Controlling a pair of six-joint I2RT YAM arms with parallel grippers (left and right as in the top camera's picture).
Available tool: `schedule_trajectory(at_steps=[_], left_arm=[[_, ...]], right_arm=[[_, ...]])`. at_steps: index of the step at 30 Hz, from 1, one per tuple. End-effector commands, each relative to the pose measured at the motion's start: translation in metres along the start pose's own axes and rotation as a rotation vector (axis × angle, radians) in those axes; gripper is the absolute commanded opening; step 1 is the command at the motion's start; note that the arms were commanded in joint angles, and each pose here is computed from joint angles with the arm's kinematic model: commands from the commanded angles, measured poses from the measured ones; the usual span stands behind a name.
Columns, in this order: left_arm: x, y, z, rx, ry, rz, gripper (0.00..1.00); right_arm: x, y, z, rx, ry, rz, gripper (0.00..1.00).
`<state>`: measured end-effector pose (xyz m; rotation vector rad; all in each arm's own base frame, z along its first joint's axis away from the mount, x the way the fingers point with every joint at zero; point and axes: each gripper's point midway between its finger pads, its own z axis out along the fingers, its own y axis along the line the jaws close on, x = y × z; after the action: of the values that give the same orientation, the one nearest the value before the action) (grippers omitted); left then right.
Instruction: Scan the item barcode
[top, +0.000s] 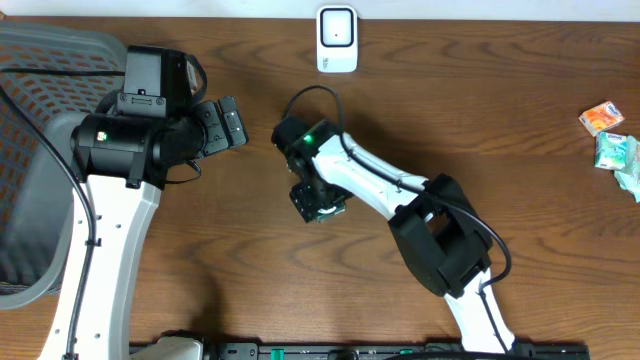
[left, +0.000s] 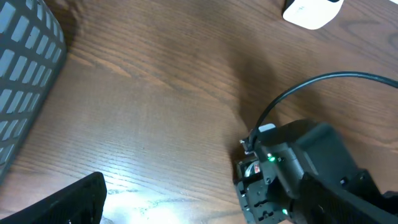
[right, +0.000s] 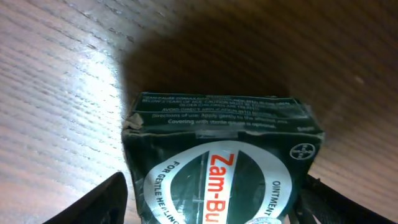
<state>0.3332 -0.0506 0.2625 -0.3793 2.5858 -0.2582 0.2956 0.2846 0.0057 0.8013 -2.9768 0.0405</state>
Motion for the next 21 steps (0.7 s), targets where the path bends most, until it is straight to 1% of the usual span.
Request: schedule_trajectory(at_steps=[1,3,6,15,21], left_arm=[[-0.004,0.001,-0.003,-0.004,-0.012,0.003,0.98],[-0.004,0.001,-0.003,-0.004,-0.012,0.003,0.98],[-0.004,0.001,-0.003,-0.004,-0.012,0.003,0.98],[-0.004,0.001,-0.003,-0.004,-0.012,0.003,0.98],[-0.004,0.001,-0.003,-0.004,-0.012,0.003,0.98]], right_arm=[[0.001,-0.005,-0.004,0.044,-0.013,0.039,0.70],[0.001,-0.008,-0.003,0.059,-0.014,0.041,0.66],[-0.002,-0.020,-0.004,0.112,-0.030,0.075,0.63],[-0.009,-0.059,-0.008,0.227,-0.058,0.130,0.62],[-0.012,-0.080,-0.008,0.194,-0.049,0.193,0.61]])
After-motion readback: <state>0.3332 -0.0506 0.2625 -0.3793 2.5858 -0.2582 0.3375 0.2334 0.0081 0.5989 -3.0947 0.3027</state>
